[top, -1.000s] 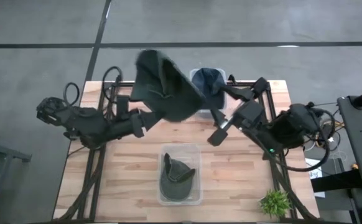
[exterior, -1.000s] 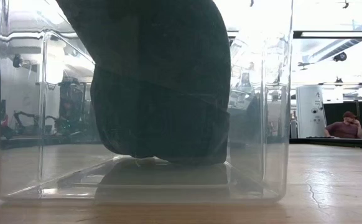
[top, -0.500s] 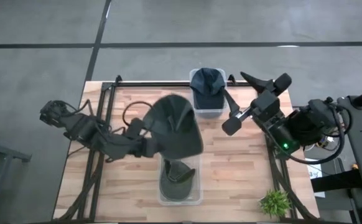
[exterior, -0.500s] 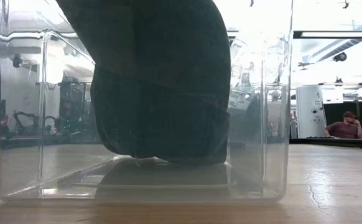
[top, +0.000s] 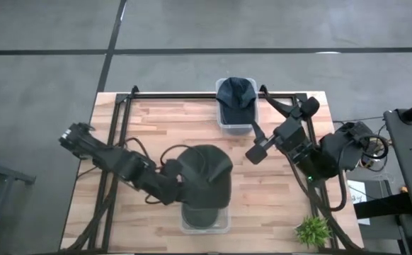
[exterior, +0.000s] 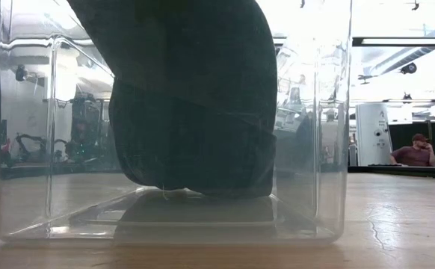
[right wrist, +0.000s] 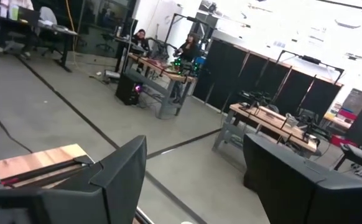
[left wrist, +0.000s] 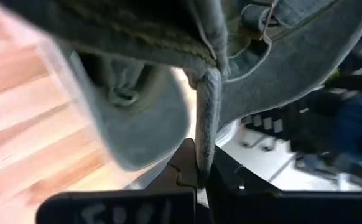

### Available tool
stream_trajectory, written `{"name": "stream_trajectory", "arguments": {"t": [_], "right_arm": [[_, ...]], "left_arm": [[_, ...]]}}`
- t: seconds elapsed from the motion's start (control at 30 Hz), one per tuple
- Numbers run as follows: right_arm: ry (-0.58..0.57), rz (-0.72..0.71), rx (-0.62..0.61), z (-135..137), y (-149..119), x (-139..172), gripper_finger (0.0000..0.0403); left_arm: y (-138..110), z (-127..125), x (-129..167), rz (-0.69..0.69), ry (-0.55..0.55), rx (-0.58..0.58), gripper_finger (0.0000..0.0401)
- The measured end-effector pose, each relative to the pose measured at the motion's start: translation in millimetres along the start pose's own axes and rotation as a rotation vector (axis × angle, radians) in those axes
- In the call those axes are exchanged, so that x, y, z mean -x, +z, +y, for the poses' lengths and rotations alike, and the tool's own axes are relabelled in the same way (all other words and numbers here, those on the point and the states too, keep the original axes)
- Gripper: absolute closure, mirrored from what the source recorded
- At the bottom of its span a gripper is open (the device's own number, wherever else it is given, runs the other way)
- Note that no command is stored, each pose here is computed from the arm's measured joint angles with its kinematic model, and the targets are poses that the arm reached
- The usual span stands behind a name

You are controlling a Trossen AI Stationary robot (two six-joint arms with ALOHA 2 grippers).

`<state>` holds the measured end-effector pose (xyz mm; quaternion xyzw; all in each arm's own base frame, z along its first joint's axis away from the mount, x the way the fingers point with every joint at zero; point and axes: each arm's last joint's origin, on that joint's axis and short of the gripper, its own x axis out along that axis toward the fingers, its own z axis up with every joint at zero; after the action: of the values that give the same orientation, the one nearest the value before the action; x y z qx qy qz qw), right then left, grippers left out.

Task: Pick & Place hat
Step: Put the gray cap into the bottom transparent bin

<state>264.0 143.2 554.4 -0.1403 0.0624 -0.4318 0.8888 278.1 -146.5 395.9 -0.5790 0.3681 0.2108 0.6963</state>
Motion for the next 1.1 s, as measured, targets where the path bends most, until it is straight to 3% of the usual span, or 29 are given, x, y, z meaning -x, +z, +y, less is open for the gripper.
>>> {"name": "stream_trajectory", "arguments": {"t": [0.23,0.4,0.53,0.7,0.9,1.1], "right_arm": [[0.001,0.0,-0.019,0.5,-0.7,0.1,0.014],[0.001,0.0,-0.018,0.6,-0.7,0.1,0.0136],[0.003,0.0,-0.002,1.9,-2.0,-0.1,0.0137],[0.005,0.001,0.019,3.6,-4.0,-0.1,0.0144],[0.005,0.002,0.024,5.4,-5.2,-0.2,0.0149],[0.006,0.002,0.034,6.3,-6.2,-0.2,0.0145]], "left_arm": [[-8.6,2.4,-30.1,0.069,0.105,0.027,0.0395],[-9.4,14.4,-48.4,0.115,0.277,0.068,0.0395],[-8.1,13.3,-59.0,0.097,0.284,0.07,0.0395],[-9.7,4.0,-77.2,0.125,0.21,0.036,0.0389],[-14.1,11.2,-99.1,0.22,0.322,0.029,0.0383],[-14.5,9.7,-107.2,0.246,0.304,-0.039,0.0366]]}}
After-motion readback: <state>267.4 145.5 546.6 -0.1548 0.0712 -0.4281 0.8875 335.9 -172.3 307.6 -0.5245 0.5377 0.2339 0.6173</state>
